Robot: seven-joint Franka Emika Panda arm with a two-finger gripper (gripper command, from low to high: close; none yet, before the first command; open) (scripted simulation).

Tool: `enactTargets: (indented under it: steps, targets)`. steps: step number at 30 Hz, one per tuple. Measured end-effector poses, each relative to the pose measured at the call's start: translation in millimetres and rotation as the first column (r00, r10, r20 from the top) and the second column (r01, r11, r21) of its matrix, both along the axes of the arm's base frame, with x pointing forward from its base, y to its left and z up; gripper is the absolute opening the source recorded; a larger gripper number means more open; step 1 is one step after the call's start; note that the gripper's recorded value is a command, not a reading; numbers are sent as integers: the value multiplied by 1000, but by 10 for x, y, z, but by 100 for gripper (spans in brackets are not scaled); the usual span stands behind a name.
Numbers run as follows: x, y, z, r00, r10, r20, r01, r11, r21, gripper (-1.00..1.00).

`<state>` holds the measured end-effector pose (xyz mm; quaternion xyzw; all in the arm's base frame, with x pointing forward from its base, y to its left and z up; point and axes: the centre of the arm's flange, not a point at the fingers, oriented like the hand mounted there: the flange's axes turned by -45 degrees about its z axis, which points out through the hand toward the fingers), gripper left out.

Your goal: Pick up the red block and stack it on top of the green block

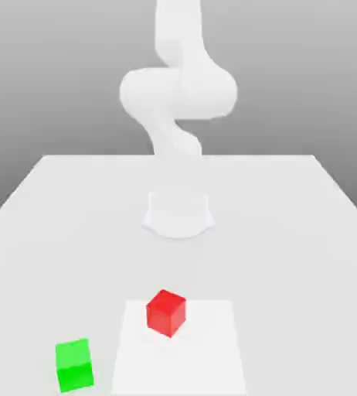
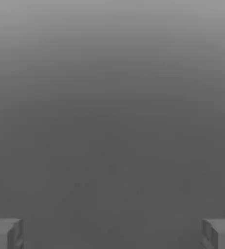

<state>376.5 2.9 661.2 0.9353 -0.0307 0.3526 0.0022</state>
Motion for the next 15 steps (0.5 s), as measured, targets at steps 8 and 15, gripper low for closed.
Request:
enactTargets:
  steps: [8, 15]
  targets:
    - [564, -97, -1990, 940, -175, -292, 193, 981, 31, 0]
    - [253, -234, -3757, 782, -302, -546, 383, 923, 37, 0]
